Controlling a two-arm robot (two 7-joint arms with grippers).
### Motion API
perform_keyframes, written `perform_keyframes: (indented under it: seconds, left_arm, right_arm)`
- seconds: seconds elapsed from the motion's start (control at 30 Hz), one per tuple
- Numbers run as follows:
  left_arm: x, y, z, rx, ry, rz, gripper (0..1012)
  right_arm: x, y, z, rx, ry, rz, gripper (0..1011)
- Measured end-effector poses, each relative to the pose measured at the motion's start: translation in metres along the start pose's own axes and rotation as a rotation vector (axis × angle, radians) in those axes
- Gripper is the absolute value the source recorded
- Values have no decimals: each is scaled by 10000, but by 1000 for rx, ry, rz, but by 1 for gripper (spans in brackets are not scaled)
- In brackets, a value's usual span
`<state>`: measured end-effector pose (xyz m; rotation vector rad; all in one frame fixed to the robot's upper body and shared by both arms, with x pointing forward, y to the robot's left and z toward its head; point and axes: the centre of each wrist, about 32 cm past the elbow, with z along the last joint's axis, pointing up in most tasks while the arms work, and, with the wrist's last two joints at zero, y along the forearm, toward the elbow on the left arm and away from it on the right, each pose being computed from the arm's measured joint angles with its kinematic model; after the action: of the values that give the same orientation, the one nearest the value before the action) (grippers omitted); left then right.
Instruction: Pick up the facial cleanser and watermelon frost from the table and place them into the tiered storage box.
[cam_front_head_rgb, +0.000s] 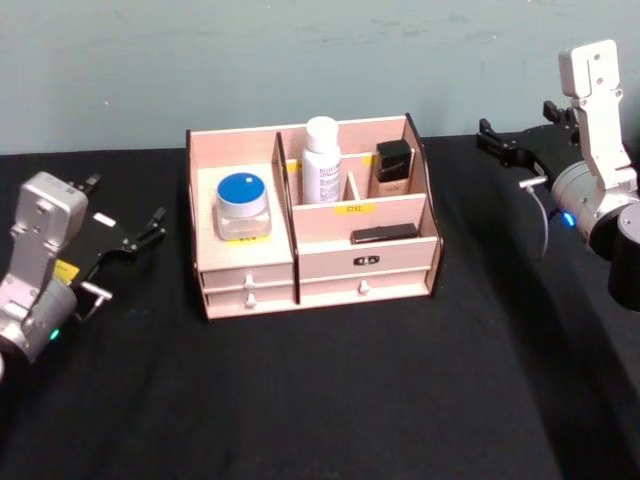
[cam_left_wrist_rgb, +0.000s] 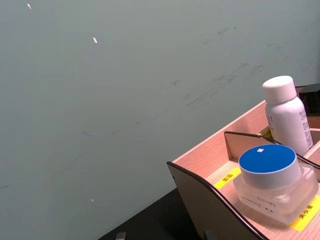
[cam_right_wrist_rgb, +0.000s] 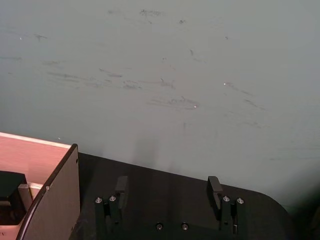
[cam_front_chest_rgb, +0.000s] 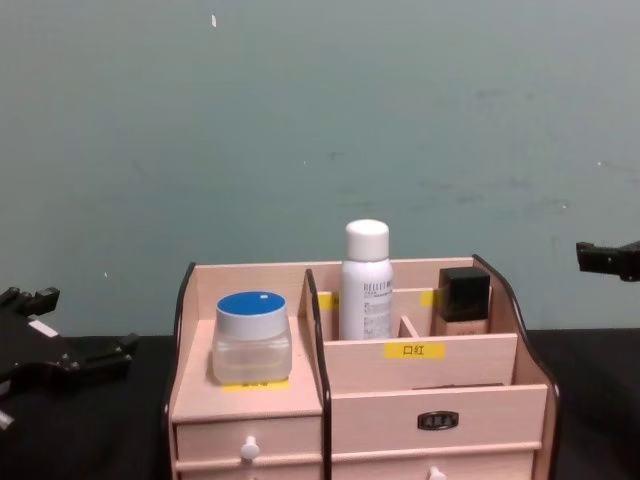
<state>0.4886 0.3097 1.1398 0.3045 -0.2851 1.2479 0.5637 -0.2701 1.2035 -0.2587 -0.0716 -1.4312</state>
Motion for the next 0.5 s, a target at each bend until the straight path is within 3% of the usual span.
perform_keyframes:
  seconds: [0.5]
  left_arm:
    - [0, 0, 0, 0, 0, 0, 1010]
  right_arm:
    - [-1, -4, 11, 3, 0, 3, 1003]
